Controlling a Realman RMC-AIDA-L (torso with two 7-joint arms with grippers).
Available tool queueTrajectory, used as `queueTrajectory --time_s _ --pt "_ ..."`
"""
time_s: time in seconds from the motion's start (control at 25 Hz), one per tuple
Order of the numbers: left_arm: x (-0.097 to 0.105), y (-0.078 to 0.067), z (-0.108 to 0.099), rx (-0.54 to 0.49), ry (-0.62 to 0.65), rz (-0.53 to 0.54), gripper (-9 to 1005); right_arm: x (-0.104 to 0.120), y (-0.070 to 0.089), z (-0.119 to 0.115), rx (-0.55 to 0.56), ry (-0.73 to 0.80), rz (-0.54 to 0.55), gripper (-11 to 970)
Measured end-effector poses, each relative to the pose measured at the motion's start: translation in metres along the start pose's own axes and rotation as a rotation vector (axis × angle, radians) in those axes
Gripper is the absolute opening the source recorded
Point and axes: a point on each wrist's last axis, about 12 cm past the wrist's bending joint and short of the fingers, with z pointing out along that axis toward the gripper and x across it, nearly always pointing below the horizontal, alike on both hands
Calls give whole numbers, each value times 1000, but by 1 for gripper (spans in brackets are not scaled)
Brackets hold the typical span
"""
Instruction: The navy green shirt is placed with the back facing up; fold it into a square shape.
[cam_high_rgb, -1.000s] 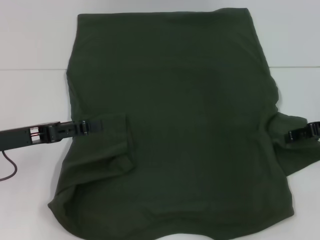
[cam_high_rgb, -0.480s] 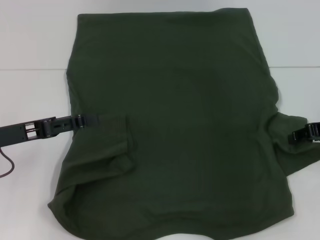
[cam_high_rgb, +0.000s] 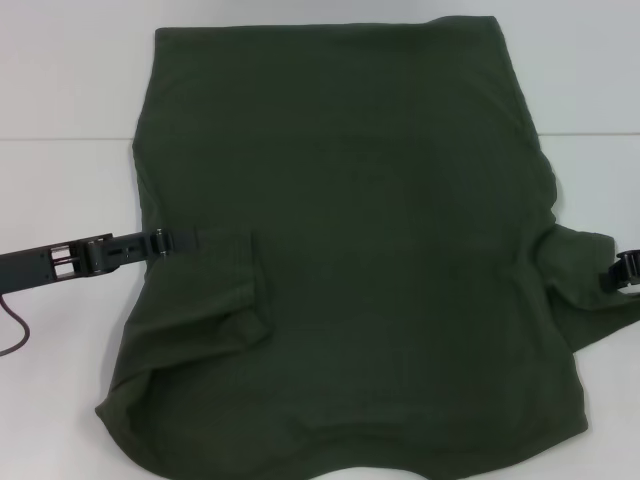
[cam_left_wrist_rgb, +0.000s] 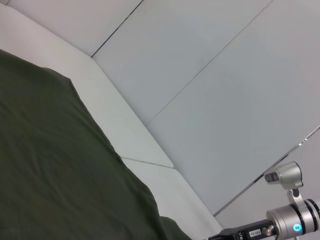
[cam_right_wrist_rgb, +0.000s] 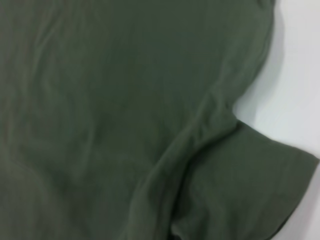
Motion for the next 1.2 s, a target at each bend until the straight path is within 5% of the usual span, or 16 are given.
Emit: queueTrajectory --time_s 0.2,0.76,1.2 --pt "1 0 -2 -1 -4 -4 827 1 -3 -1 16 -3 6 34" --pt "2 0 -6 3 -25 -10 828 2 -32 -28 140 -108 86 27" --pt "1 -1 -10 9 -50 -12 827 -20 -31 -31 224 -161 60 54"
